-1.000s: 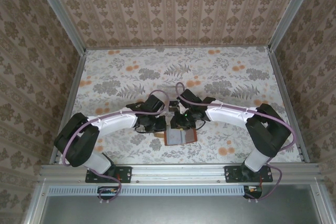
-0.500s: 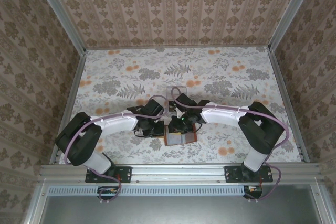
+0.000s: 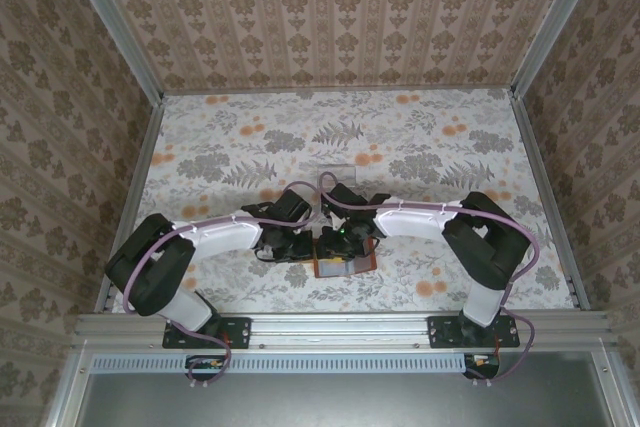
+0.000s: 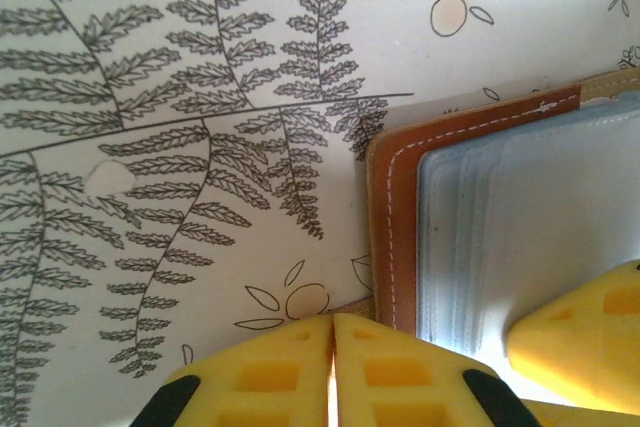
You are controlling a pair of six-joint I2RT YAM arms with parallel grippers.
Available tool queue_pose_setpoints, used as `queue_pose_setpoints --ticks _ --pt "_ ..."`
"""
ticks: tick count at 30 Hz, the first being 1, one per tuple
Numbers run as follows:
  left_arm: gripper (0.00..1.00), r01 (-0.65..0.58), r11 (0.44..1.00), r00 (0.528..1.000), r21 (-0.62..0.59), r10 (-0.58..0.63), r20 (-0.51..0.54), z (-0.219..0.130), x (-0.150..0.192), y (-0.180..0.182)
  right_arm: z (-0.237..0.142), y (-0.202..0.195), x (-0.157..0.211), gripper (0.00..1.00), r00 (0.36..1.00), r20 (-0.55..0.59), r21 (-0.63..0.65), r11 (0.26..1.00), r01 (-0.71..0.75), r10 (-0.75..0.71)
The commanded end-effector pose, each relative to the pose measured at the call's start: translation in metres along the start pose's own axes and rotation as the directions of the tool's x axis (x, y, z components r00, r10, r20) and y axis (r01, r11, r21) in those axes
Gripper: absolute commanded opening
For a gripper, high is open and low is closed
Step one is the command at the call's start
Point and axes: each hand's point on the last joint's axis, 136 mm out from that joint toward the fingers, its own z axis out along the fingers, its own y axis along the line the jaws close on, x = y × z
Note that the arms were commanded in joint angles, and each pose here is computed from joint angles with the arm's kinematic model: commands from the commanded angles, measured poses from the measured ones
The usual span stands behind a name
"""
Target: Take the credit cards out of the card holder
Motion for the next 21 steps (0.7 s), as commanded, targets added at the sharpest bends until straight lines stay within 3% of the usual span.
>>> queue_pose_setpoints --ticks 1,12,21 --pt "0.09 0.011 0.999 0.999 -0.05 -0.013 -0.042 0.006 0.014 0.019 -0.005 -0.013 -0.001 0.34 1.0 0.012 0.111 0.994 0.005 -0.006" --pt "0.09 0.013 0.999 0.999 -0.049 -0.015 -0.041 0.004 0.013 0.019 -0.035 -0.042 0.003 0.47 0.996 0.037 0.384 0.921 0.055 -0.075" --pt "0.1 0.013 0.999 0.999 -0.051 -0.016 -0.045 0.004 0.014 0.02 -0.055 -0.05 0.006 0.46 0.993 0.06 0.475 0.878 0.065 -0.106"
